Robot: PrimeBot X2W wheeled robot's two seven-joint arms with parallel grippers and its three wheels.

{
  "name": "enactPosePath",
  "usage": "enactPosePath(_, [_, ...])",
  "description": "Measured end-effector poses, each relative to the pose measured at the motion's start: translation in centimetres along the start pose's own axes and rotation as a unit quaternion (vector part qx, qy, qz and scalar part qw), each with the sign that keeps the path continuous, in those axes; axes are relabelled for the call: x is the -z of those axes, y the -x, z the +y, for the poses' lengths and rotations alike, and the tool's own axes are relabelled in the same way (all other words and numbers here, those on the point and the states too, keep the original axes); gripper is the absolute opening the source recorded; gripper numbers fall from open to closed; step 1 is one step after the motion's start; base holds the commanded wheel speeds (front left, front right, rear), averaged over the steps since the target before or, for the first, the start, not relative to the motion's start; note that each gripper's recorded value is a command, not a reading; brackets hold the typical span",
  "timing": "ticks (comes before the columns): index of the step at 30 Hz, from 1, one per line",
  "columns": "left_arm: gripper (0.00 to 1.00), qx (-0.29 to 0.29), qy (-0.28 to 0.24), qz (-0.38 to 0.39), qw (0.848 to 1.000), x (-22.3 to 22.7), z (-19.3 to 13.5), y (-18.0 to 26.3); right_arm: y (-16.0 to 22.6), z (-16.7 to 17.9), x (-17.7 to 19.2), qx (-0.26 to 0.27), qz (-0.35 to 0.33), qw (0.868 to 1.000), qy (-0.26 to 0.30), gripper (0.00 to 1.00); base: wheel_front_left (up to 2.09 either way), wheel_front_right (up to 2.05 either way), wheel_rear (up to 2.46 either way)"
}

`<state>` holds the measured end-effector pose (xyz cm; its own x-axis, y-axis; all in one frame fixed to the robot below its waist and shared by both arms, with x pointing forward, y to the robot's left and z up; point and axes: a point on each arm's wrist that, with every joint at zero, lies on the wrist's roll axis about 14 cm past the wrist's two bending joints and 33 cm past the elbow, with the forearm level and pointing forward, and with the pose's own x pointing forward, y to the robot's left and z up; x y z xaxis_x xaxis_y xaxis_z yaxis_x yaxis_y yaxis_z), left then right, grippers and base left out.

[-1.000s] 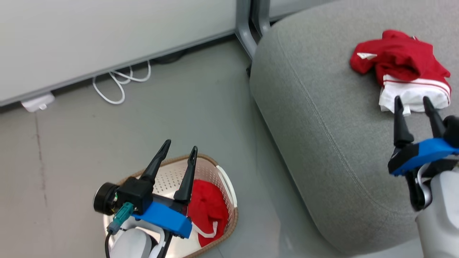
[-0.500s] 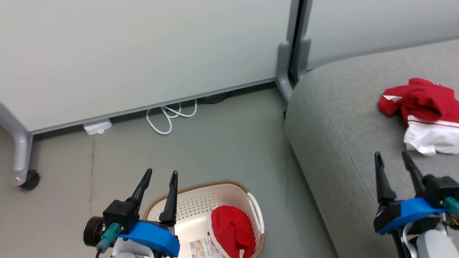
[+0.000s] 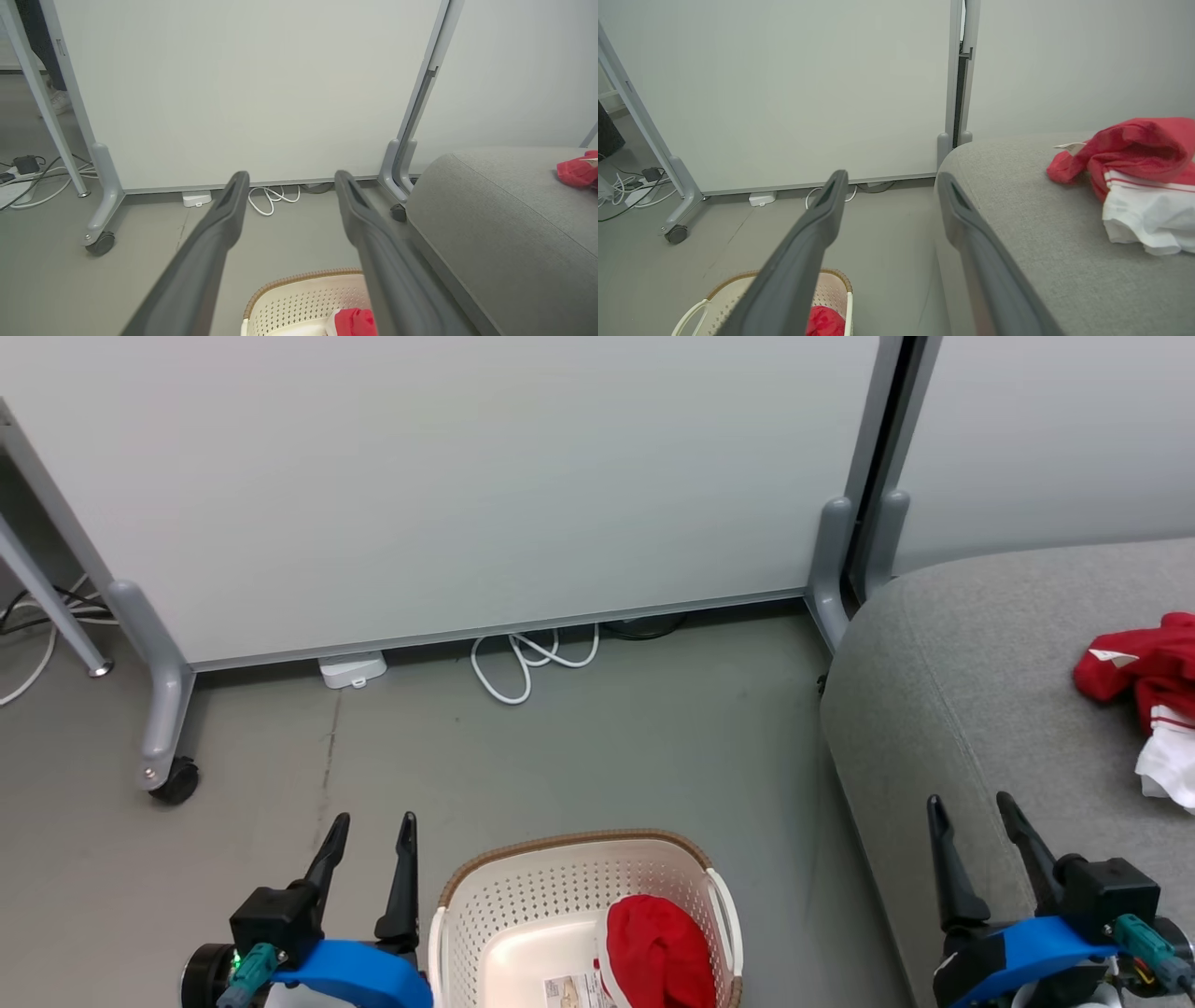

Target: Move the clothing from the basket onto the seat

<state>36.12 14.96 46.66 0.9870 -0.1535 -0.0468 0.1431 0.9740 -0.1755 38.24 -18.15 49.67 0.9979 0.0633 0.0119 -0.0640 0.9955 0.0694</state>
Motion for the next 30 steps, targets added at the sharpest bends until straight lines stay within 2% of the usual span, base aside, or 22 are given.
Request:
enactPosePath(17, [1.00,-0.048,0.001,0.008,0.999,0.6,3.0,1.6,-0.6,4.0,0.2,-0.057,0.011,0.998,0.004,1.00,0.00,0.00,0.00])
enactPosePath(30, [1.00,-0.052,0.000,0.010,0.999,0.7,3.2,1.7,-0.6,4.5,0.5,-0.064,0.016,0.998,-0.001,1.00,0.00,0.00,0.00])
